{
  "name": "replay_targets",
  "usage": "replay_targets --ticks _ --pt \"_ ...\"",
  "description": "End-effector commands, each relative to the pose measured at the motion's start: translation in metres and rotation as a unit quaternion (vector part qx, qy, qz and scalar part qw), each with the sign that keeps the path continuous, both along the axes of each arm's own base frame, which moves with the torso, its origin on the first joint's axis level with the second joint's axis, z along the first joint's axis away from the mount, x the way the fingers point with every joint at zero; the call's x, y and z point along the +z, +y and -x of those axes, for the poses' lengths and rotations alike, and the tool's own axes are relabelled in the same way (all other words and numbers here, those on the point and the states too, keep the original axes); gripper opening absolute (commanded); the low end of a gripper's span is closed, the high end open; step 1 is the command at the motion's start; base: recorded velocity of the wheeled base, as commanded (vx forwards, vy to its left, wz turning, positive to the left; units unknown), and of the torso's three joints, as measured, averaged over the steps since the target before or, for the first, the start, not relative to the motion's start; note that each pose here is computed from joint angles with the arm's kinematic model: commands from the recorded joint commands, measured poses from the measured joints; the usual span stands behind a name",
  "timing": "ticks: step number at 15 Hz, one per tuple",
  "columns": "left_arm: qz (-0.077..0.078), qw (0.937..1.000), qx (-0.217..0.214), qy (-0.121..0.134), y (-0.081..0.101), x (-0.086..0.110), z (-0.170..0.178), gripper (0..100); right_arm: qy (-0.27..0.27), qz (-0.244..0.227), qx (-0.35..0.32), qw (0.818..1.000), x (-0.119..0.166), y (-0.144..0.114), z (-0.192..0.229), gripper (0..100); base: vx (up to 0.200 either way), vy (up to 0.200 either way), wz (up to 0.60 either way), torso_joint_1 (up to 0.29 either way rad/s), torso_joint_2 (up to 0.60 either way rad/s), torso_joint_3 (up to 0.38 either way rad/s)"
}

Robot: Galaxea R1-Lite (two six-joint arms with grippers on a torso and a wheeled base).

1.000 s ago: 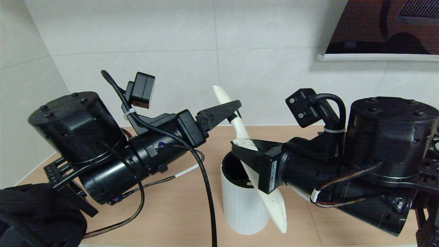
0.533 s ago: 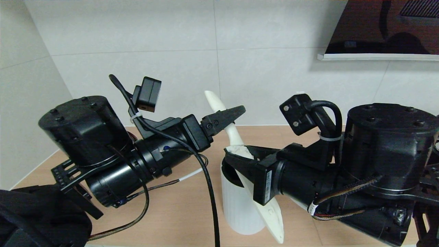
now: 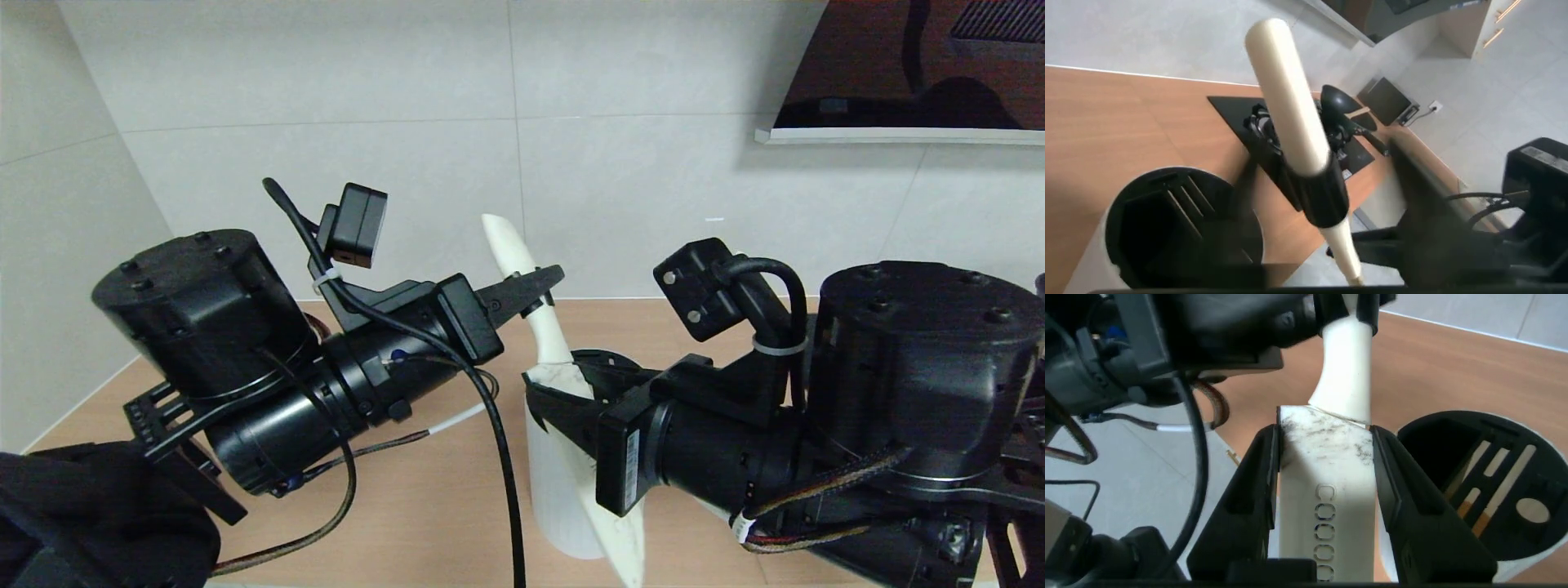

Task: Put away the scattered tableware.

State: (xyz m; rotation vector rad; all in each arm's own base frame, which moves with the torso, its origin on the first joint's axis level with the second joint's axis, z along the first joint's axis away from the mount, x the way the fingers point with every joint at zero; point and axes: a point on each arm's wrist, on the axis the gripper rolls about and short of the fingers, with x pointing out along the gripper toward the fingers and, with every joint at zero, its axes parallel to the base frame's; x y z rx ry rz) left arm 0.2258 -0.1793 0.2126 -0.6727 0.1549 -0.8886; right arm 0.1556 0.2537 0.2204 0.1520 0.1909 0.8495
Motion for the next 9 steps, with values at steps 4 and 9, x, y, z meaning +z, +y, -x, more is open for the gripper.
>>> replay_targets --ticks 4,9 --pt "-0.001 1.0 0.001 0.002 0.0008 -0.0004 0.0007 0 -0.004 -0.007 0.0 1.0 0.0037 -0.0016 0.0016 0 0.0 0.0 0.0 0.0 0.0 0.0" --pt "-0.002 1.0 -0.007 0.002 -0.0017 -0.0007 0.004 0 -0.005 -0.011 -0.003 1.0 0.006 -0.003 0.0018 0 0.0 0.0 0.0 0.0 0.0 0.0"
